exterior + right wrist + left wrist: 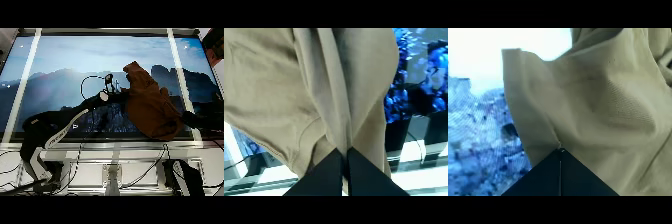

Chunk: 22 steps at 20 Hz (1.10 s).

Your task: Fold the clothes and pants, and hang the long-sleeved shirts on hangers.

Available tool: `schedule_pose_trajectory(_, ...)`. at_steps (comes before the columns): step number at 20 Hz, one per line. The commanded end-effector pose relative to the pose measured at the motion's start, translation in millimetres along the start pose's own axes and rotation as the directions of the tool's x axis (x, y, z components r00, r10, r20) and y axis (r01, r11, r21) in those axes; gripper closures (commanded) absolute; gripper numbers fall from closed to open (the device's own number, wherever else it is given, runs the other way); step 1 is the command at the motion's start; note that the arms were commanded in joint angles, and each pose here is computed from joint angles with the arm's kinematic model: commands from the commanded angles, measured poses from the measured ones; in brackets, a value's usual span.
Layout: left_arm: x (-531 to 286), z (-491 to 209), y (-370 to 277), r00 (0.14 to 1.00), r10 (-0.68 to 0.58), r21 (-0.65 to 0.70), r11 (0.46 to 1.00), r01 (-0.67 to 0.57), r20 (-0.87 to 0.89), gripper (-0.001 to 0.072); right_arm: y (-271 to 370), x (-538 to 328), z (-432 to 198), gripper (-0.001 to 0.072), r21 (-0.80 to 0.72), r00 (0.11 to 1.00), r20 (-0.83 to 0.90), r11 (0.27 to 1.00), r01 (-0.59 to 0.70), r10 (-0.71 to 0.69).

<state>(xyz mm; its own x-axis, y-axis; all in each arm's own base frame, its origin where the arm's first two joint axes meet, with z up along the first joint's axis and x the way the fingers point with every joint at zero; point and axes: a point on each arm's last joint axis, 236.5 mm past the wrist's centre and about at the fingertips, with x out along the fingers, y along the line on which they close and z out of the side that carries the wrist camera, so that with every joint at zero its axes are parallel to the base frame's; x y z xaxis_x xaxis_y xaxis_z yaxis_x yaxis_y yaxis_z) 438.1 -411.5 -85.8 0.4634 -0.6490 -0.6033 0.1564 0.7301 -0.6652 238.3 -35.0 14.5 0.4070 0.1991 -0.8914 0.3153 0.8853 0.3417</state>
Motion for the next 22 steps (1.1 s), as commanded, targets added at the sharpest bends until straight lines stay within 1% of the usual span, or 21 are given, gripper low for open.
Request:
schedule_pose_trajectory(1,-17,37,0,0.998,-0.009,0.002,1.000,0.009,0.066,0.0696,7,-6,16,0.0696,-0.003,0.998,0.060,1.000,-0.021,0.021)
schedule_pose_trajectory(2,-31,58,-2,0.994,-0.017,0.005,1.000,0.017,0.106,0.0696,12,-13,28,0.0696,-0.007,0.994,0.104,0.999,-0.034,0.034)
schedule_pose_trajectory(4,-75,114,-11,0.975,-0.044,0.087,0.996,0.026,0.218,0.0696,30,-35,64,0.0697,-0.019,0.969,0.233,0.997,-0.079,0.081)
schedule_pose_trajectory(7,-167,188,-44,0.912,-0.114,0.219,0.975,0.027,0.395,0.0696,64,-91,118,0.0697,-0.065,0.886,0.433,0.986,-0.154,0.167)
schedule_pose_trajectory(9,-242,221,-80,0.843,-0.183,0.348,0.938,-0.005,0.506,0.0696,95,-138,143,0.0697,-0.124,0.810,0.532,0.969,-0.212,0.245)
schedule_pose_trajectory(10,-283,232,-100,0.801,-0.223,0.414,0.910,-0.034,0.556,0.0695,110,-166,153,0.0697,-0.163,0.769,0.575,0.961,-0.225,0.278)
schedule_pose_trajectory(12,-365,242,-139,0.703,-0.303,0.507,0.857,-0.093,0.643,0.0696,138,-217,162,0.0697,-0.243,0.693,0.636,0.941,-0.236,0.339)
schedule_pose_trajectory(15,-489,237,-190,0.514,-0.410,0.574,0.792,-0.209,0.753,0.0695,180,-285,155,0.0696,-0.387,0.606,0.669,0.898,-0.212,0.431)
schedule_pose_trajectory(17,-563,224,-212,0.383,-0.462,0.574,0.775,-0.266,0.800,0.0695,211,-328,137,0.0697,-0.480,0.554,0.661,0.853,-0.205,0.505)
schedule_pose_trajectory(19,-635,204,-227,0.247,-0.502,0.557,0.777,-0.293,0.829,0.0695,244,-366,111,0.0697,-0.577,0.504,0.628,0.789,-0.209,0.593)
schedule_pose_trajectory(20,-665,190,-233,0.193,-0.523,0.558,0.774,-0.298,0.830,0.0695,260,-382,93,0.0697,-0.627,0.483,0.599,0.749,-0.213,0.639)
schedule_pose_trajectory(22,-712,162,-243,0.115,-0.563,0.569,0.765,-0.301,0.818,0.0695,283,-404,55,0.0697,-0.706,0.467,0.546,0.682,-0.191,0.696)
